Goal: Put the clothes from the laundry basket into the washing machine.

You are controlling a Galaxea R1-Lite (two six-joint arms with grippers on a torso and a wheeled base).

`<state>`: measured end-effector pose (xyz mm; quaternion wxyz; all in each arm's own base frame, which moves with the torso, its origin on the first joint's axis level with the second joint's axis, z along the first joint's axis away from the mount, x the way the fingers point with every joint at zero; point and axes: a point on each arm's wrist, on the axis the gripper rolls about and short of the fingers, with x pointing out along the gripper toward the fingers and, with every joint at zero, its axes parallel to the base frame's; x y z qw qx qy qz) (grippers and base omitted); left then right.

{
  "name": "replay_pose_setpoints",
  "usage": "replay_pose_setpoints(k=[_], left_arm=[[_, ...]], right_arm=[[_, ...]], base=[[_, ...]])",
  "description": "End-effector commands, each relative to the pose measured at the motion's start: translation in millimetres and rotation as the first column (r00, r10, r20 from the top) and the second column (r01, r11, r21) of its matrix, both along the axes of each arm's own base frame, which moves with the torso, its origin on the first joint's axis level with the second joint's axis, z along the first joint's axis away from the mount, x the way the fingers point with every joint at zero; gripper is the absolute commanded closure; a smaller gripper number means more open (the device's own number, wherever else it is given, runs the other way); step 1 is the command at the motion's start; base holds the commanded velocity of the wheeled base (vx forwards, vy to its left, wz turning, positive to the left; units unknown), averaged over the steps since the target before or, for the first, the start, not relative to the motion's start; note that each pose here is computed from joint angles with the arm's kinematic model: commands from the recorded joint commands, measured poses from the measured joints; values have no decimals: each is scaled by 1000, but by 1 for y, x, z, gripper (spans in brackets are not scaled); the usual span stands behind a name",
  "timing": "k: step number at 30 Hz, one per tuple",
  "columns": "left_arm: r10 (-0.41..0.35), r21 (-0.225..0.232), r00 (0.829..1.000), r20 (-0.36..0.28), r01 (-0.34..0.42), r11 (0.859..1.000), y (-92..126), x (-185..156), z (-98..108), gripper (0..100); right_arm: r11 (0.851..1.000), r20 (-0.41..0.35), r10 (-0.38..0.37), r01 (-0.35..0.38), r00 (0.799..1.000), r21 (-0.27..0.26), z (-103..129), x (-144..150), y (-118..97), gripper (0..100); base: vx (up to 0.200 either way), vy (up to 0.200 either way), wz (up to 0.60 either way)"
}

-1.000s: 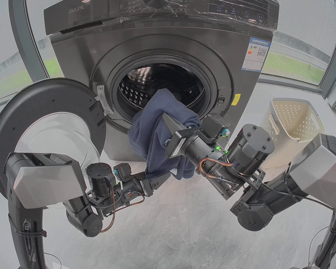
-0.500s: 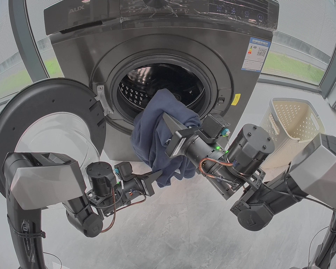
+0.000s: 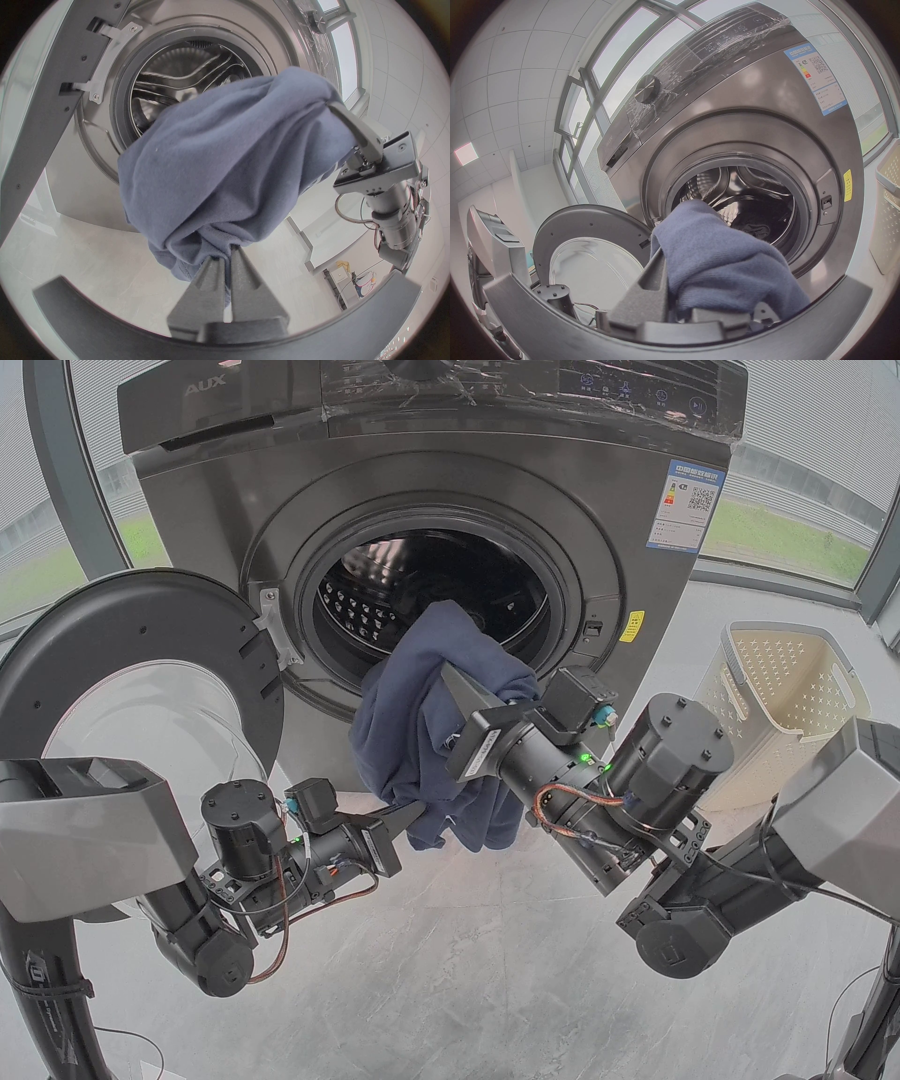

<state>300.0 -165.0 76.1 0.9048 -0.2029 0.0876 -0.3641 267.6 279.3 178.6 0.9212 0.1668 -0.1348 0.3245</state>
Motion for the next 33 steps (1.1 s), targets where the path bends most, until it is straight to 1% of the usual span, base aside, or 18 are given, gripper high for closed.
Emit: replay_pose_setpoints(k=[1,5,6,7,9,12,14,15,17,25,27,29,30,31,32,33], left_arm=[[-4,-2,1000,15,4,1000,3,-6,8,100],[-10,-4,1000,19,10,1000,2,-10,11,100],[-10,-10,1000,24,10,1000,3,-12,14,100],[-10,-16,999,31,10,1000,4,-13,17,100],[-10,-21,999,40,10,1000,5,-14,21,100],[-5,-47,997,80,9,999,7,-18,37,100],[-6,-54,996,94,11,998,7,-19,42,100],[-5,-65,994,112,12,998,8,-21,50,100],[-2,-74,992,129,12,997,9,-22,57,100],[13,-93,991,134,-1,996,12,-21,59,100],[20,-103,991,129,-7,995,12,-21,60,100],[22,-114,992,128,-7,993,13,-22,62,100],[22,-116,991,130,-7,993,13,-22,63,100],[23,-126,991,132,-6,992,14,-23,67,100],[23,-128,991,133,-6,992,14,-23,67,100],[26,-133,990,136,-8,991,15,-24,69,100]], right_arm=[[1000,-11,-1,1,1000,-9,-4,0,0,100],[1000,-20,-2,2,1000,-12,-7,0,-3,100],[1000,-20,-1,1,1000,-10,-8,-1,-4,100],[1000,-22,1,-2,1000,-14,-9,-1,-5,0],[1000,-30,7,-7,1000,-20,-11,-1,-6,0],[999,-60,9,-12,998,-49,-21,-5,-7,0],[998,-67,11,-15,998,-57,-24,-6,-7,0],[998,-74,14,-19,997,-64,-26,-8,-7,0],[997,-85,13,-19,996,-75,-30,-9,-9,0],[991,-151,-16,-4,988,-137,-50,-14,-21,0],[987,-173,-25,-3,985,-160,-58,-16,-25,0],[981,-205,-31,-9,978,-194,-68,-20,-30,0],[980,-209,-32,-10,977,-199,-70,-21,-31,0],[976,-229,-37,-14,973,-219,-76,-23,-34,0],[975,-232,-38,-15,972,-222,-77,-24,-34,0],[970,-250,-43,-20,967,-242,-83,-26,-37,0]], base=[[0,0,0],[0,0,0],[0,0,0],[0,0,0],[0,0,0],[0,0,0],[0,0,0],[0,0,0],[0,0,0],[0,0,0],[0,0,0],[0,0,0],[0,0,0],[0,0,0],[0,0,0],[0,0,0]])
